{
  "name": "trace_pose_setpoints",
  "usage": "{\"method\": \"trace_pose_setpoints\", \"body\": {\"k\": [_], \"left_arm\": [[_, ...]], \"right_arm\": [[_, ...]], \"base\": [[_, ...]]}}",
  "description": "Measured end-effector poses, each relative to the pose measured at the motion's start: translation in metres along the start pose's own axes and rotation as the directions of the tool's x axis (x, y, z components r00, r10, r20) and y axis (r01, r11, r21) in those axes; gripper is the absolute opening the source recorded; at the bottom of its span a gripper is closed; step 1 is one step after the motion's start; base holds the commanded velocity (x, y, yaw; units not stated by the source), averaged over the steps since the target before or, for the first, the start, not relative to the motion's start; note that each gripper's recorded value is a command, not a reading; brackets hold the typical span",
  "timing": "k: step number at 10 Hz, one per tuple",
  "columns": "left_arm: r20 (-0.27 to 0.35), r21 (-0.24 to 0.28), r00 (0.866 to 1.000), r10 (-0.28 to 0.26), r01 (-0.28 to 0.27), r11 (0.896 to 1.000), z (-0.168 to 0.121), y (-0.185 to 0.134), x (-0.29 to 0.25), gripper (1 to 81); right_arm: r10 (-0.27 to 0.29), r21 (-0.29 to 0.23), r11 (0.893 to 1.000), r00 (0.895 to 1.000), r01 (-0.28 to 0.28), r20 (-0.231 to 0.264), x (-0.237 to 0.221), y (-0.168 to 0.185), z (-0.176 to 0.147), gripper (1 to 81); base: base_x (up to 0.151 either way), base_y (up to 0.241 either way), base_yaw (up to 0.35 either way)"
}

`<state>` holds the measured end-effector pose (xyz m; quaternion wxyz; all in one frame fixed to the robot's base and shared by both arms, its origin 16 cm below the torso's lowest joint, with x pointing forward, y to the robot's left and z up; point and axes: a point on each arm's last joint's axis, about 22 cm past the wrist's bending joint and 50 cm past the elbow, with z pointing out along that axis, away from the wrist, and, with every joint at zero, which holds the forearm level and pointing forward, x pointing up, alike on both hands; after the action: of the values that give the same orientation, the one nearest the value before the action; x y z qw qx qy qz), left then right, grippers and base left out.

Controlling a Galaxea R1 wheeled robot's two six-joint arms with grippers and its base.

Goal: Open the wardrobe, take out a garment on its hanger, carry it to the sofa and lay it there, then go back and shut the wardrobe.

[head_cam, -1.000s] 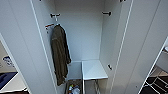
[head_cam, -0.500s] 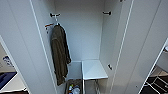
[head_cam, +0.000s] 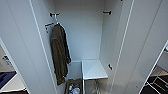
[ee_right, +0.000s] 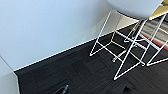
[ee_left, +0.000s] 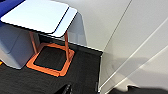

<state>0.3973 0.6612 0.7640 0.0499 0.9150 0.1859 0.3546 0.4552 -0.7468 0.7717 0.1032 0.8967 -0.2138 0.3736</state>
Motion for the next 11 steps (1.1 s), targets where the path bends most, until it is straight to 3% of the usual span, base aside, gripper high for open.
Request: {"method": "trace_pose_setpoints", "body": {"k": [1,3,4,5,7,8,9,10,11], "left_arm": [[0.002,-0.008,1.000,-0.014,0.014,1.000,0.007,0.014,0.013,81.1],[0.012,-0.066,0.999,-0.046,0.047,0.997,0.024,0.067,0.043,81.1],[0.022,-0.101,0.997,-0.068,0.070,0.992,0.032,0.097,0.056,81.1],[0.053,-0.150,0.995,-0.084,0.091,0.984,0.042,0.135,0.054,81.1],[0.167,-0.262,0.983,-0.080,0.123,0.957,0.067,0.227,0.013,81.1],[0.180,-0.261,0.980,-0.079,0.125,0.957,0.072,0.233,0.008,81.1],[0.199,-0.266,0.977,-0.080,0.132,0.955,0.076,0.242,0.000,81.1],[0.217,-0.276,0.973,-0.076,0.136,0.951,0.080,0.254,-0.011,81.1],[0.254,-0.289,0.965,-0.065,0.139,0.947,0.085,0.268,-0.034,81.1]], "right_arm": [[0.036,-0.008,0.999,0.999,-0.036,0.022,-0.003,0.002,-0.001,81.1],[0.110,0.069,0.991,0.990,-0.117,0.090,-0.022,-0.045,0.005,81.1],[0.142,0.133,0.978,0.979,-0.162,0.148,-0.039,-0.084,0.006,81.1],[0.161,0.201,0.958,0.965,-0.203,0.207,-0.057,-0.125,0.002,81.1],[0.176,0.318,0.904,0.927,-0.284,0.330,-0.092,-0.205,-0.016,81.1],[0.182,0.365,0.867,0.897,-0.339,0.402,-0.113,-0.244,-0.032,81.1],[0.185,0.384,0.847,0.881,-0.368,0.436,-0.120,-0.256,-0.044,81.1],[0.180,0.412,0.820,0.861,-0.398,0.475,-0.131,-0.275,-0.060,81.1],[0.159,0.457,0.777,0.837,-0.434,0.524,-0.146,-0.309,-0.085,81.1]], "base": [[0.000,0.000,0.000],[0.000,0.000,0.000],[0.000,0.000,0.000],[0.000,0.000,0.000],[0.000,0.000,0.000],[0.000,0.000,0.000],[0.000,0.000,0.000],[0.000,0.000,0.000],[0.000,0.000,0.000]]}}
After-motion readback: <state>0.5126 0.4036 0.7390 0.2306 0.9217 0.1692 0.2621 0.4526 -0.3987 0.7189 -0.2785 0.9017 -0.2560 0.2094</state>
